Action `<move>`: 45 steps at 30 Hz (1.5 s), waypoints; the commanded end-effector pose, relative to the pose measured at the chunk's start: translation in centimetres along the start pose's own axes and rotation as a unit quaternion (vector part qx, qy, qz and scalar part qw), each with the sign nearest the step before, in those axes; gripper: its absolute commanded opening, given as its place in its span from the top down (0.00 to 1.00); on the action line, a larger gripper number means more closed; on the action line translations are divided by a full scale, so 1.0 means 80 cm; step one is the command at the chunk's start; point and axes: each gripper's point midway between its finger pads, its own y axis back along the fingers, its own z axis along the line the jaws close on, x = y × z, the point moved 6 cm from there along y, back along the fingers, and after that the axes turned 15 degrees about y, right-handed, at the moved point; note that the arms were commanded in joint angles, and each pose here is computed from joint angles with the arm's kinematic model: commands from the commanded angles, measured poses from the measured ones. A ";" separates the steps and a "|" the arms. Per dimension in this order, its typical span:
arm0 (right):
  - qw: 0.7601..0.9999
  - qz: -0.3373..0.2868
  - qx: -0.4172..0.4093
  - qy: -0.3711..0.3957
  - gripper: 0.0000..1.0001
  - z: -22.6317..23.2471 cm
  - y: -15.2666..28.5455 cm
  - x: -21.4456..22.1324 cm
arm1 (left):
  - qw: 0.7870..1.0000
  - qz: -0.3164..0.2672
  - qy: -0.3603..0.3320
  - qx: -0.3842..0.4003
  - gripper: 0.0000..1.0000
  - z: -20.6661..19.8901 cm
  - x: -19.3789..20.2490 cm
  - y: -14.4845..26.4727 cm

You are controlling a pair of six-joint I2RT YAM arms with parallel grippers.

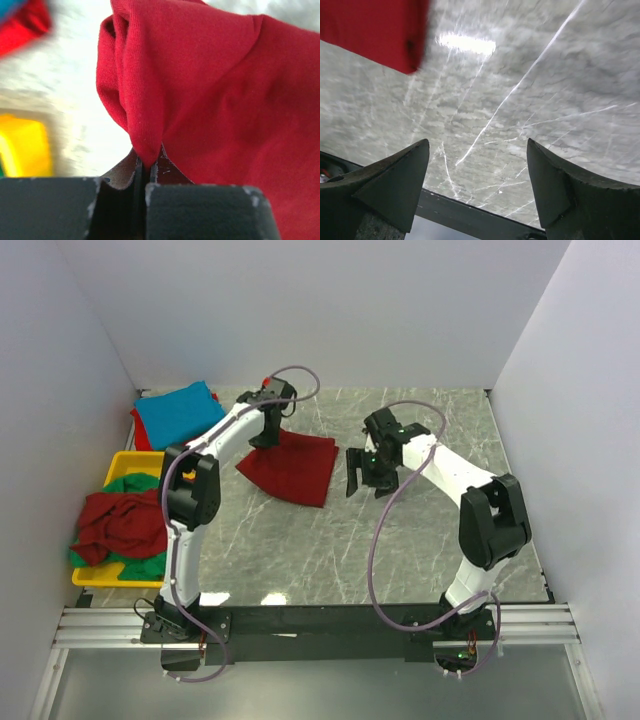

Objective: Fold and stack the t-shirts
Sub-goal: Neatly place the folded tshirt to the corner

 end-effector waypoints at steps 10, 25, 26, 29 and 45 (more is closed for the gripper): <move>1.000 -0.022 -0.017 0.008 0.16 0.001 0.021 -0.049 | 0.987 -0.108 0.009 -0.117 1.00 0.092 -0.133 0.014; 1.000 -0.003 -0.010 -0.005 0.16 -0.005 0.011 -0.084 | 0.970 -0.217 0.051 -0.094 0.99 0.147 -0.231 0.026; 1.000 -0.003 -0.012 -0.006 0.16 -0.004 0.009 -0.088 | 0.968 -0.222 0.061 -0.096 0.99 0.162 -0.237 0.031; 1.000 -0.003 -0.013 -0.008 0.16 -0.003 0.006 -0.094 | 0.964 -0.239 0.078 -0.087 0.99 0.184 -0.252 0.043; 0.999 -0.004 -0.024 -0.027 0.16 0.003 -0.003 -0.115 | 0.942 -0.278 0.183 -0.035 0.99 0.285 -0.292 0.057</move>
